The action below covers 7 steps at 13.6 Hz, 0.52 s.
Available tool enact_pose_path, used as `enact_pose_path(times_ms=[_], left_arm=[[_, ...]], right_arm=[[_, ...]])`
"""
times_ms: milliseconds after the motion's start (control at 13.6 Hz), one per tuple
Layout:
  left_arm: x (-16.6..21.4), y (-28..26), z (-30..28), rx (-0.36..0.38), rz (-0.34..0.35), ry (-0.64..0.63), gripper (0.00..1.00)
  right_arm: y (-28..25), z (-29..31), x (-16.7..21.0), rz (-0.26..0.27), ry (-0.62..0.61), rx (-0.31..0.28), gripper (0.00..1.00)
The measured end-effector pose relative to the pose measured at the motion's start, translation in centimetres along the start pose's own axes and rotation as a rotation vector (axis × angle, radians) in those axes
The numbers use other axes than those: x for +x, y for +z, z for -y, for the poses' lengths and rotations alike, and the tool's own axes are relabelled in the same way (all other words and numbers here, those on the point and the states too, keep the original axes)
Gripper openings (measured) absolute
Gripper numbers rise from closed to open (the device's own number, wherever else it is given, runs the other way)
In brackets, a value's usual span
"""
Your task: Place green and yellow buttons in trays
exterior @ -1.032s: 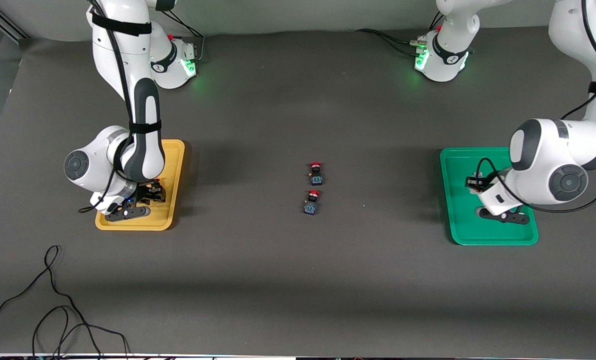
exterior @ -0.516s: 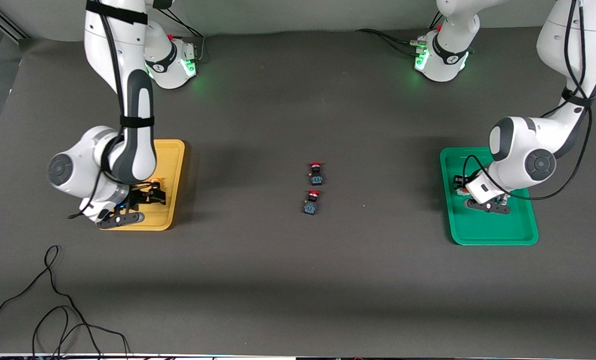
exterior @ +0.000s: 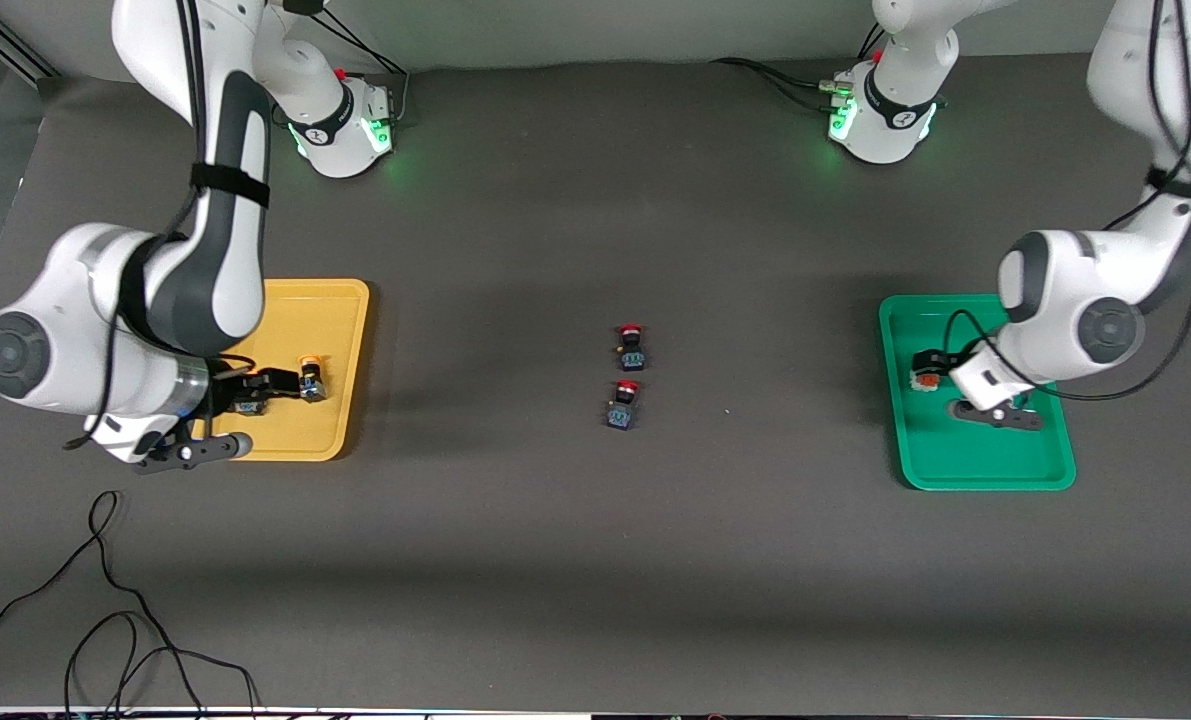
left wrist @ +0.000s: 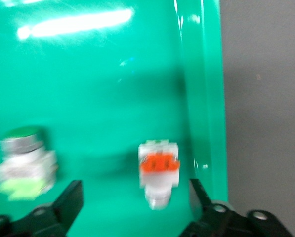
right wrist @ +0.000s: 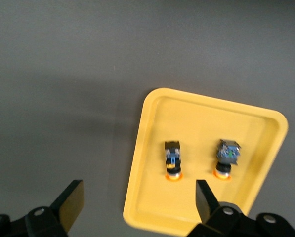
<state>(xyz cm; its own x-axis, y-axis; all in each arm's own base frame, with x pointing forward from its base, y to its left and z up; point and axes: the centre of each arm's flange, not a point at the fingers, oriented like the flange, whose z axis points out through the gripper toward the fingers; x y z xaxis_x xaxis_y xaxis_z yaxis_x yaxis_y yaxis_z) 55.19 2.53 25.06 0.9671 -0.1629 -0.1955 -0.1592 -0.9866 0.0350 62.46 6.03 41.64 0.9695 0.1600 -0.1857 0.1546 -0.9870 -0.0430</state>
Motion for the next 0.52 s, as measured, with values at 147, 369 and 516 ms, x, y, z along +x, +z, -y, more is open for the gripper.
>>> enact_pose_path(times_ms=[147, 369, 516], left_arm=[[0.0, -10.1, -0.1, 0.038, 0.027, -0.008, 1.0], [-2.5, -26.8, -2.9, 0.068, 0.043, -0.004, 1.0], [-4.0, -32.4, -4.4, 0.069, 0.04, 0.005, 1.0]], right_arm=[[-3.0, 0.4, -0.5, 0.01, -0.006, -0.006, 1.0], [-6.4, 1.0, -1.2, 0.009, -0.016, -0.028, 1.0], [-7.6, 1.2, -1.5, 0.008, -0.01, -0.051, 1.0]])
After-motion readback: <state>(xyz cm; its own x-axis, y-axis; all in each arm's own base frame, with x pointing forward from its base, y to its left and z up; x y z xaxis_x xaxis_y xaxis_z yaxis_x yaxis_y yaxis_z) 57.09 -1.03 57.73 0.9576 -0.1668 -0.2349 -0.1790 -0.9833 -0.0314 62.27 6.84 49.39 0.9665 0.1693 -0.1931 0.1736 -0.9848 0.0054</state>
